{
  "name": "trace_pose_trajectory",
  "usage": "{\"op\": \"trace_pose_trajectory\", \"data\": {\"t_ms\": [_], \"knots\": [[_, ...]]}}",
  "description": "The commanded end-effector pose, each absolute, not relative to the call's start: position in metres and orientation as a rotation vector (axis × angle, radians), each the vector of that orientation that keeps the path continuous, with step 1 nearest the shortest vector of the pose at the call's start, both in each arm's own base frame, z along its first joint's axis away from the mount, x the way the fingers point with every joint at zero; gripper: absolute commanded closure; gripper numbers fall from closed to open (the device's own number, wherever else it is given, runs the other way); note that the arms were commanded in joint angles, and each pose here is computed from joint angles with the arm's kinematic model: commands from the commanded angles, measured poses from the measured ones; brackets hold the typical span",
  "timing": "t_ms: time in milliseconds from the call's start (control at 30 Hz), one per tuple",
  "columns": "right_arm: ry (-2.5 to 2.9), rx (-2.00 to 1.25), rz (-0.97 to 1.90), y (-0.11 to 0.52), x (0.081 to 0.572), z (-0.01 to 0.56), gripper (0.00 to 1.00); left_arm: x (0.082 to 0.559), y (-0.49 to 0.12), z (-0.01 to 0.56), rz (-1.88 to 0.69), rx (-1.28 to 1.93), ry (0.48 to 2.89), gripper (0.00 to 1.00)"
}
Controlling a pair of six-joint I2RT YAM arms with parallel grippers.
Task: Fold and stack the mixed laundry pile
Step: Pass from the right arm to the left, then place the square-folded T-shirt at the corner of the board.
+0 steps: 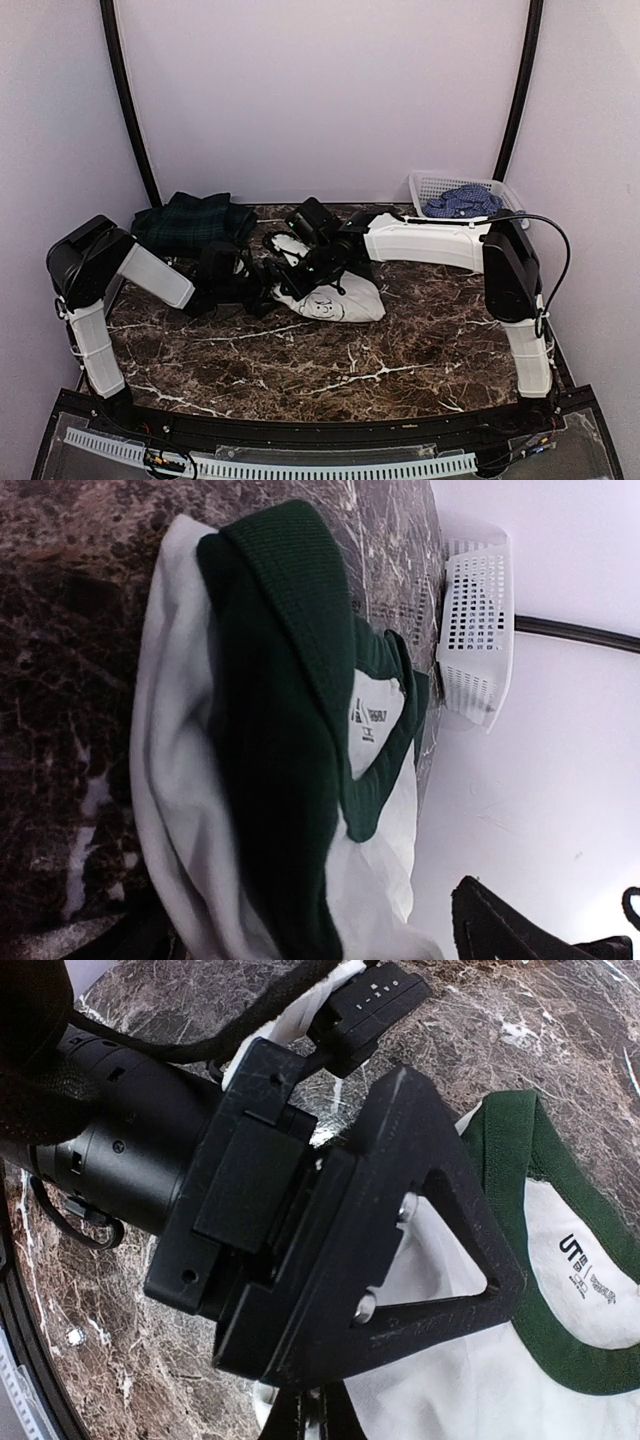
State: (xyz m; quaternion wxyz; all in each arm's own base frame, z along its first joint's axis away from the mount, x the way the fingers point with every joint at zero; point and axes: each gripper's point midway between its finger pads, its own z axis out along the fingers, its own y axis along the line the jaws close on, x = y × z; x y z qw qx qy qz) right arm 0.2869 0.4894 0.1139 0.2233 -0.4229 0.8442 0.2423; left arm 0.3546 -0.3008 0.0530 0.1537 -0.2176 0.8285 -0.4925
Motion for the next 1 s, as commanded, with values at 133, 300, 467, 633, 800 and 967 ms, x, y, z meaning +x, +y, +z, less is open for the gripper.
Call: {"op": "trace_pose_trajectory", "data": {"t_ms": [133, 300, 467, 633, 800, 967], "knots": [[2.241, -1.133, 0.789, 0.511, 0.287, 0.146, 1.00, 0.346, -0.282, 0.006, -1.274, -0.857, 2.442, 0.34], [2.250, -1.137, 0.809, 0.511, 0.280, 0.147, 0.94, 0.359, -0.282, 0.003, -1.265, -0.844, 2.448, 0.69], [2.258, -1.094, 0.841, 0.495, 0.278, 0.161, 0.62, 0.381, -0.285, 0.018, -1.205, -0.673, 2.490, 0.99], [2.209, -0.999, 0.885, 0.466, 0.285, 0.199, 0.40, 0.397, -0.278, 0.032, -1.003, -0.441, 2.575, 1.00], [2.207, -0.909, 0.855, 0.429, 0.294, 0.215, 0.29, 0.426, -0.271, 0.067, -0.736, -0.160, 2.611, 1.00], [2.211, -0.819, 0.853, 0.391, 0.303, 0.217, 0.28, 0.473, -0.259, 0.118, -0.504, 0.098, 2.545, 1.00]]}}
